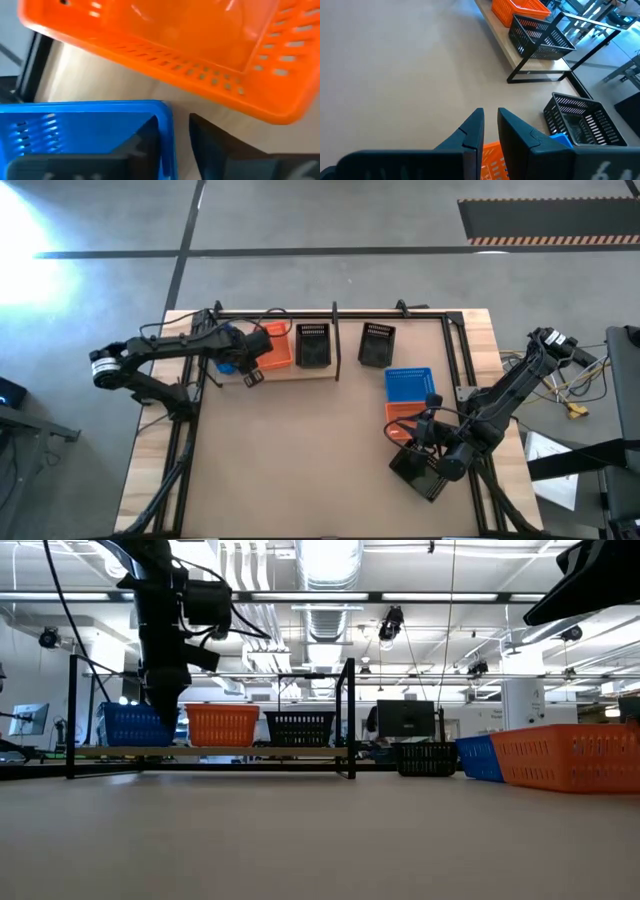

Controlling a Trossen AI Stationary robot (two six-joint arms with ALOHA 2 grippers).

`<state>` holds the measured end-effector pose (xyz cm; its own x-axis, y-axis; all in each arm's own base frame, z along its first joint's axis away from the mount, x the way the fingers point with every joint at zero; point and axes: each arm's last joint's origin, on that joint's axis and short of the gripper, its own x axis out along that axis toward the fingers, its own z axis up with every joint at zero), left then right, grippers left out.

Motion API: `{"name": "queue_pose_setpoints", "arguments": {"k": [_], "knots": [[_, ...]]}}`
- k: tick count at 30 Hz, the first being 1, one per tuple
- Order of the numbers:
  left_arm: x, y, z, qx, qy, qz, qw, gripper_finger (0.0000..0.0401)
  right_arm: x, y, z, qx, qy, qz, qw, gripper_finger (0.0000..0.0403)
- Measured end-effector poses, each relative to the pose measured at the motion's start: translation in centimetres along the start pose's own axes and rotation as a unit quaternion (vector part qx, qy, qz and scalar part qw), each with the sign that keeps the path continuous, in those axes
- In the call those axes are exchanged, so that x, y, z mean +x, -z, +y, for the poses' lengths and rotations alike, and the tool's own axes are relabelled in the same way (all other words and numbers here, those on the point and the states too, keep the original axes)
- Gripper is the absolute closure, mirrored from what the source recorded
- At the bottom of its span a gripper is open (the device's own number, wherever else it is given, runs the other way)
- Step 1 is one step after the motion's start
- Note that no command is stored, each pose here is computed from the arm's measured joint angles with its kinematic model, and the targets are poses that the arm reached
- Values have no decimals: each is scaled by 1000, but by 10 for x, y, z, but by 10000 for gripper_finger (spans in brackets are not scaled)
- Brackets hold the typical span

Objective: Stack baskets on shelf by color
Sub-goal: Adjust the baskets on the shelf

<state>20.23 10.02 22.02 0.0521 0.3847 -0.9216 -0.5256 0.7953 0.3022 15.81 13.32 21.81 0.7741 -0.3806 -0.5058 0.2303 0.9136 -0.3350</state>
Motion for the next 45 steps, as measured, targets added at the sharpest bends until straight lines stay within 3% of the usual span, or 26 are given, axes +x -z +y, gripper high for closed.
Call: {"name": "queue_pose_setpoints", "arguments": {"k": [9, 29, 40, 45], "knots": [[-8, 5, -8, 80, 51, 0, 995, 397, 0, 0, 0, 0, 0, 0, 1000, 355], [-13, 19, -8, 218, 60, 6, 974, 396, 0, 0, 0, 0, 0, 0, 1000, 355], [-11, 20, -8, 222, 54, 10, 974, 395, 0, 1, 0, 0, 0, 0, 1000, 355], [-11, 20, -8, 223, 53, 11, 973, 365, 0, 0, 0, 1, 0, 0, 1000, 355]]}}
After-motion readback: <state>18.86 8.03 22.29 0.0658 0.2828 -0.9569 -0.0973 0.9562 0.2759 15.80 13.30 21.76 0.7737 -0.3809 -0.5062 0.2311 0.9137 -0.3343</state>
